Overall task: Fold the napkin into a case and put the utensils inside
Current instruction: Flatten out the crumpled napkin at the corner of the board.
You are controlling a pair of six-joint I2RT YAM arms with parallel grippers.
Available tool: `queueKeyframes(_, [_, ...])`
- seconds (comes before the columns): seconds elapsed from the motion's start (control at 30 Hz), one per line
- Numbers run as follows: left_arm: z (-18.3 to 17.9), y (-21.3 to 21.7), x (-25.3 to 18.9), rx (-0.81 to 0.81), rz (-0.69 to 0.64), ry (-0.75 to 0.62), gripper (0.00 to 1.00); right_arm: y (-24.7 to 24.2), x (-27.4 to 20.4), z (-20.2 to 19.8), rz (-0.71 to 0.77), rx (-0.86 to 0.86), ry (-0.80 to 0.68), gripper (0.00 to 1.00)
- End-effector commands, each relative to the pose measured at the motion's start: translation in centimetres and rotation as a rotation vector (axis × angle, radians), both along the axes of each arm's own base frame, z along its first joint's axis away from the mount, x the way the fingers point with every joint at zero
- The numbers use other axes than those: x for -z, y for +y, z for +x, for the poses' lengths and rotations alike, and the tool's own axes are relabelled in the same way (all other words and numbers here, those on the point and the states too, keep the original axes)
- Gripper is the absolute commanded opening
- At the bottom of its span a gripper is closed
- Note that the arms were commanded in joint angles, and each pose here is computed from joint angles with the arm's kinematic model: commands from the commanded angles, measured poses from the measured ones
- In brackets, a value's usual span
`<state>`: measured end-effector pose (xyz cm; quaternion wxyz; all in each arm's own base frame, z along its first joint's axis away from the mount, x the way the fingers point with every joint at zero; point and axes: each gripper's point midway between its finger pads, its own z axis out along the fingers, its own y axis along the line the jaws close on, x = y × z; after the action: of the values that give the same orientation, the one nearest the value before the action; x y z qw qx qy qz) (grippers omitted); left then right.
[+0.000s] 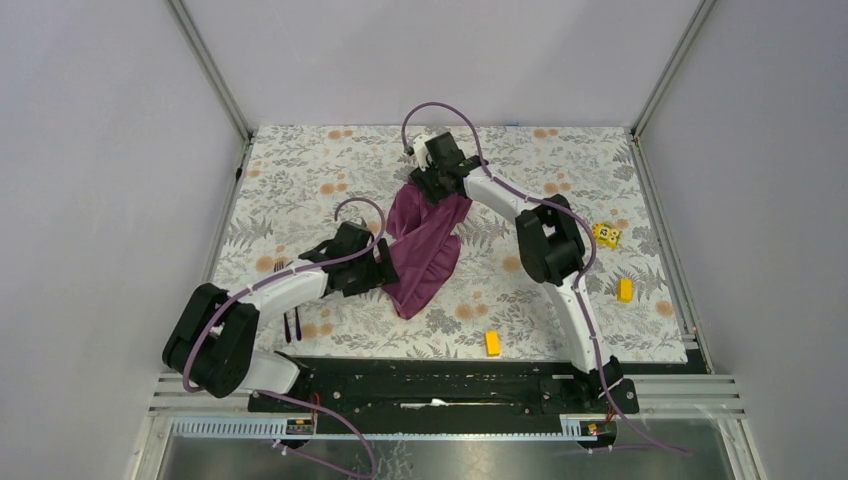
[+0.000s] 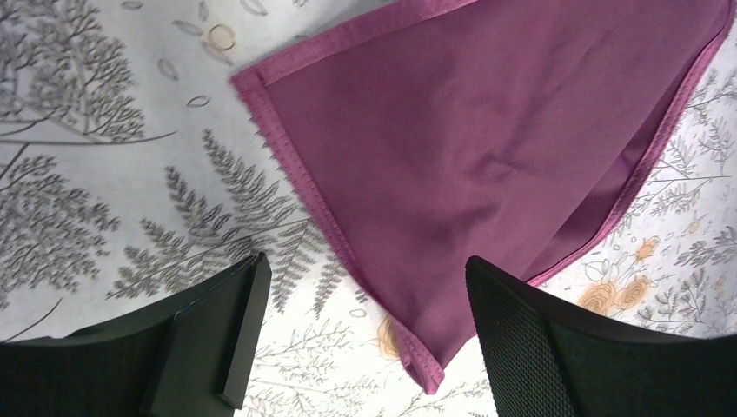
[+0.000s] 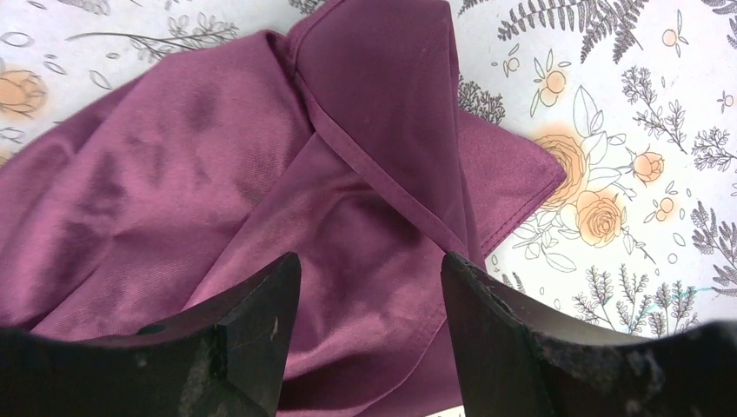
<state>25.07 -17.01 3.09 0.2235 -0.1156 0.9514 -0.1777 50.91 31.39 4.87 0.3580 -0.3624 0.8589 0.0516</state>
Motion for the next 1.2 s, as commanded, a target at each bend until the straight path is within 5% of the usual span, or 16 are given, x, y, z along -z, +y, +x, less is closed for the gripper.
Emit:
queueKeyframes(0.0, [2.1,-1.3,-0.6,-0.009,-0.014,-0.066,0.88,-0.3,-0.9,1.9,-0.043,0.008,-0.059,0.68])
queueKeyframes(0.7, [3.9,-1.7,0.6,-0.082,-0.030,-0.149,0.48,-0.5,-1.4,6.2,0.016,0.193,-0.233,0.77])
queueKeyframes(0.93, [4.8,-1.1,-1.5,-0.097,-0.028,-0.243,0.28,0.3,-0.7,7.3,0.035,0.205,-0.250,0.58])
queueKeyframes(1.07, [5.1,-1.0,-2.4,-0.095,-0.023,-0.277,0.28,1.0,-0.6,7.3,0.059,0.181,-0.239,0.62])
queueKeyframes(1.17, [5.2,-1.1,-2.6,-0.100,-0.025,-0.269,0.47,1.2,-0.6,7.1,0.080,0.189,-0.226,0.68])
